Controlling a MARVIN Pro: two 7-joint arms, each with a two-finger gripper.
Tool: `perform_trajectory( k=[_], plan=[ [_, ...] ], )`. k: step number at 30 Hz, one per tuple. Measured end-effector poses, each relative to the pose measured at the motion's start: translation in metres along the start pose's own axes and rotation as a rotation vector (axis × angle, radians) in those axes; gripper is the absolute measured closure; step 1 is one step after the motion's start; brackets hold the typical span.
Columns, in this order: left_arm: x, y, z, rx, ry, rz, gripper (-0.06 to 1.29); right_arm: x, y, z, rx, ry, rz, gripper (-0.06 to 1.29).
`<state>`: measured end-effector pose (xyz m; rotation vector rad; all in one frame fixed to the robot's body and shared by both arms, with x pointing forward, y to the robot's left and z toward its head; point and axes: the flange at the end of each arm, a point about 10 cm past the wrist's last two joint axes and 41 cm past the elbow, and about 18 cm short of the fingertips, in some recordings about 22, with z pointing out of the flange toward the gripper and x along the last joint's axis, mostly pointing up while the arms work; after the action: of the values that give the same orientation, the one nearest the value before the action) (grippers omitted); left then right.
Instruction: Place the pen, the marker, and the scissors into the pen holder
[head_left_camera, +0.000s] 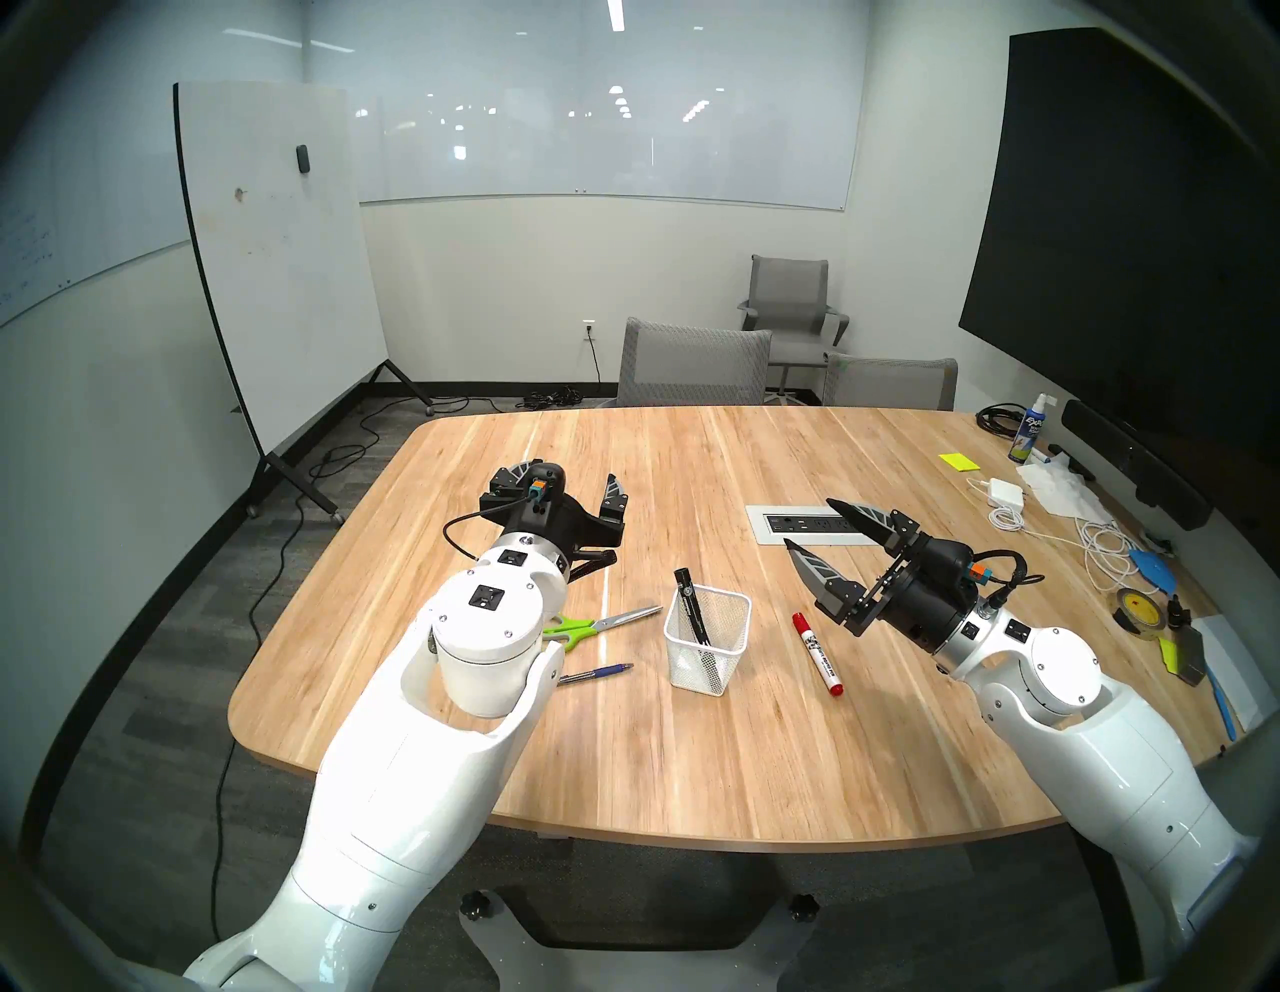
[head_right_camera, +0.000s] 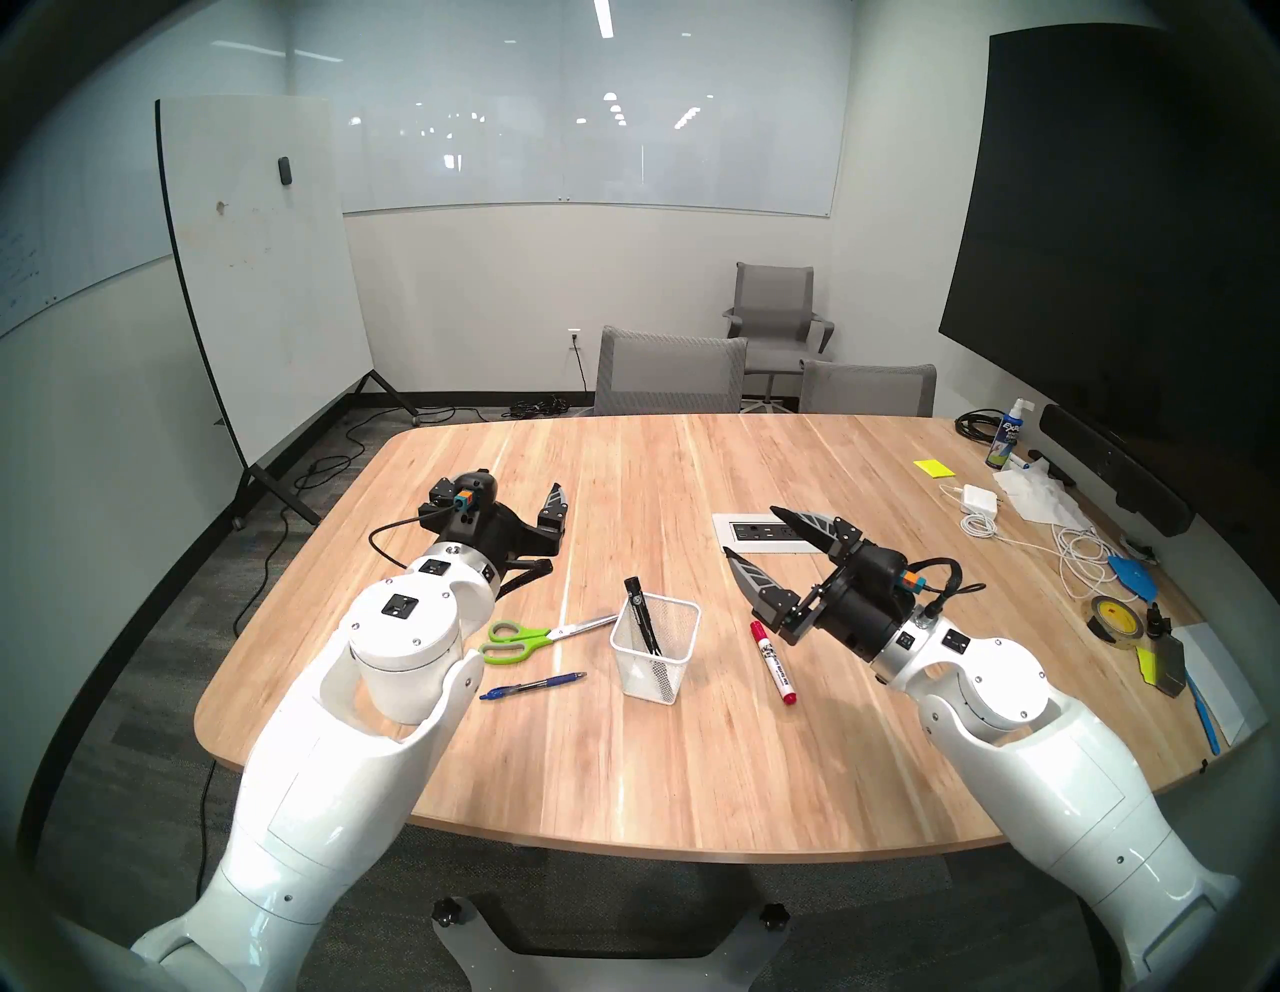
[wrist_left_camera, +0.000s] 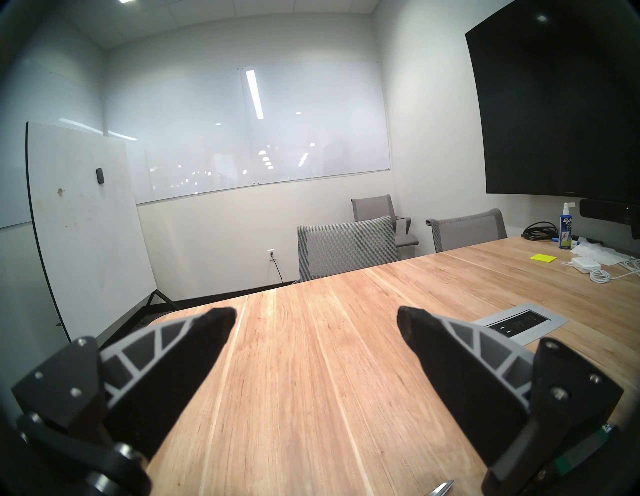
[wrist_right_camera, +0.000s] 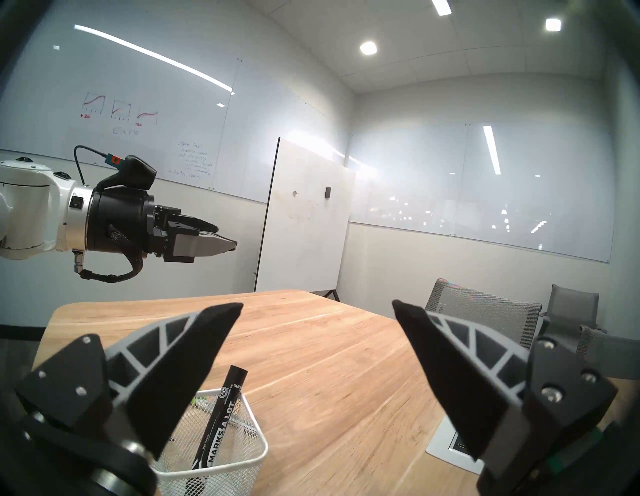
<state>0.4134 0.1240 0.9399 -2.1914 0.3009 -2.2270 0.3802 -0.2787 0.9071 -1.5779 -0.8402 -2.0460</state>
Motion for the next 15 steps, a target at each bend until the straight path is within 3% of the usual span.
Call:
perform_trajectory(
  k=[15],
  plan=[
    [0.0,0.0,0.0,0.0,0.0,0.0,-0.04,0.001,0.001,-0.0095,-0.026,-0.025,-0.011,0.0]
  ],
)
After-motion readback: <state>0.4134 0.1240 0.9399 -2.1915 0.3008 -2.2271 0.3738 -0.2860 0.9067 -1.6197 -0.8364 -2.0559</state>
